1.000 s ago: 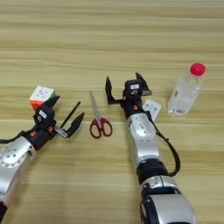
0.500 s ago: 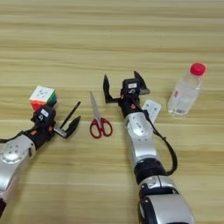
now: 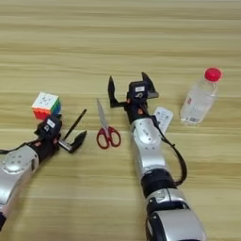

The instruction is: Move the objects on the table

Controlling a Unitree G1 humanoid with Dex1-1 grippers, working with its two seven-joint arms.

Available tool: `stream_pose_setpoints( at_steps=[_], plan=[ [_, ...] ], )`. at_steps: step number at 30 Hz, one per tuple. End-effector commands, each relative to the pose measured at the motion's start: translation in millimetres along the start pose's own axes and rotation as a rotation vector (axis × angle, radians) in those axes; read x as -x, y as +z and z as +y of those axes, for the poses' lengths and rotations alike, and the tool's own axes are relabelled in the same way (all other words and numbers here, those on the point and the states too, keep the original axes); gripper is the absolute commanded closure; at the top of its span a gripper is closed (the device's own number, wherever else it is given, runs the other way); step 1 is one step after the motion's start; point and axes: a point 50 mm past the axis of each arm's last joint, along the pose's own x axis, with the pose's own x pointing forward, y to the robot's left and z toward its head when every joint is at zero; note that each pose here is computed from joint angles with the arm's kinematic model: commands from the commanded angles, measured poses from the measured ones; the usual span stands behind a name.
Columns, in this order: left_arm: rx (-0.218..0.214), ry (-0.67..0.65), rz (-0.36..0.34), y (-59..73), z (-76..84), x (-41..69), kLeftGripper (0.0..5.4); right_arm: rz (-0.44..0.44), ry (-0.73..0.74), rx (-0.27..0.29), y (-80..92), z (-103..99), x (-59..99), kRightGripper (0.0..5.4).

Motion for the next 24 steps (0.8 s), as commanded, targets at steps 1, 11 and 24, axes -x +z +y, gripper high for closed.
stream_pose_setpoints(
  at_steps=[1, 11, 24],
  plan=[
    [-0.017, 0.008, 0.038, -1.3, 2.0, 0.5, 0.02, 0.011, -0.009, 0.0, -1.1, 0.9, 2.4, 0.0],
    [0.013, 0.037, 0.122, -13.1, 7.1, 0.9, 0.02, 0.01, -0.01, -0.001, -0.1, 1.7, 2.3, 0.0],
    [0.035, 0.042, 0.146, -18.8, 8.8, -0.5, 0.02, 0.011, -0.01, 0.001, 0.1, 1.9, 2.5, 0.0]
  ],
)
